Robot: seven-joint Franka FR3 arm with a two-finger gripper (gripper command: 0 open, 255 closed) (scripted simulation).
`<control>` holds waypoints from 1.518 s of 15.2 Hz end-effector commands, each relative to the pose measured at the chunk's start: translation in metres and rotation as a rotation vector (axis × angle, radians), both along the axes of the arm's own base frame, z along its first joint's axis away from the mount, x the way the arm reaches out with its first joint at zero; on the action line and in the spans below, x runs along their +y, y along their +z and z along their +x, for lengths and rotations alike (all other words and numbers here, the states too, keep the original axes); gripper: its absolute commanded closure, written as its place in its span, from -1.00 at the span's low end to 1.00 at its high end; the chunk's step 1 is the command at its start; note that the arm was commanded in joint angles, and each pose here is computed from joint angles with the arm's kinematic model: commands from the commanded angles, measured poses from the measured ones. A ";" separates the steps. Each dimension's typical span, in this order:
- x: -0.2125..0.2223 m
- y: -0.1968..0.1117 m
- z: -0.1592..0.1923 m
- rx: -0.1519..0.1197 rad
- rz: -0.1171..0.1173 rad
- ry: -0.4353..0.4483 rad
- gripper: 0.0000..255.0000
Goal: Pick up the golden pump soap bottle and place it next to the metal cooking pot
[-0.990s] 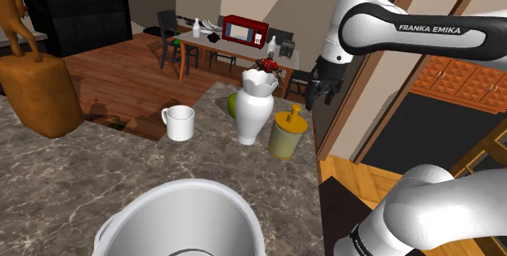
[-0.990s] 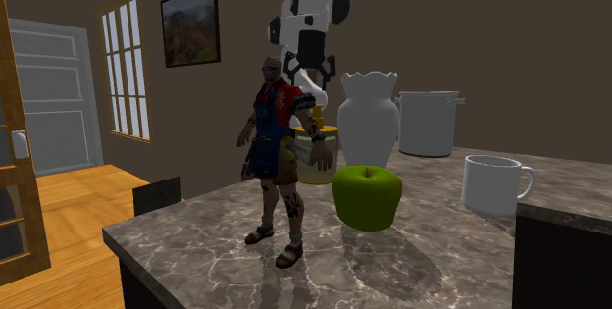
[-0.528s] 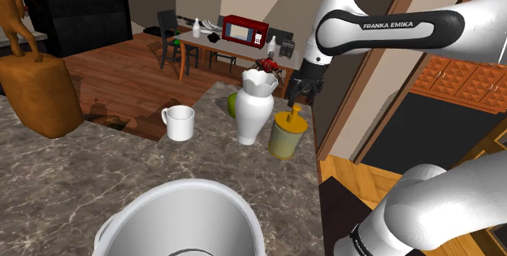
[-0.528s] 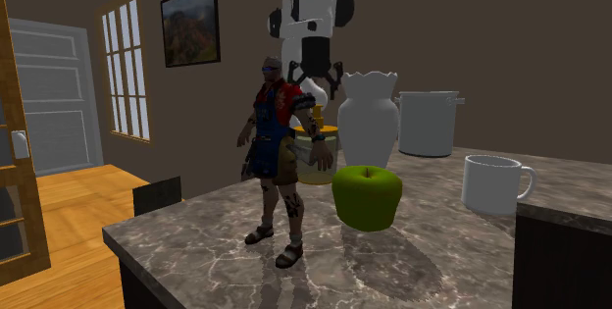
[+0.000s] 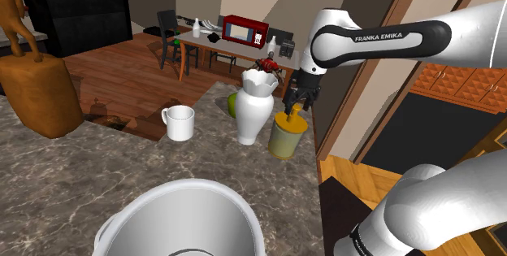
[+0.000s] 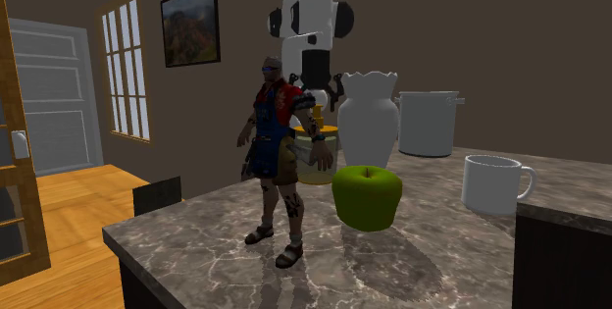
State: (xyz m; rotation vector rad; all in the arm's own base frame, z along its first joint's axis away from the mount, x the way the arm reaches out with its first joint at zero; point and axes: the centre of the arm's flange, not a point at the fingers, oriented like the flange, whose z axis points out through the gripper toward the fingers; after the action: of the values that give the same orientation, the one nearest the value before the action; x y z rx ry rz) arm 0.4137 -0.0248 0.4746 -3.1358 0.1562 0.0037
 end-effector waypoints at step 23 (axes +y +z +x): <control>0.000 0.041 0.000 0.000 0.000 0.000 1.00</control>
State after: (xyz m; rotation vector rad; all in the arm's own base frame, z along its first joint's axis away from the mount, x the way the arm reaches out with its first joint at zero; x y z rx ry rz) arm 0.4153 -0.0257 0.5102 -3.1358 0.1563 0.0037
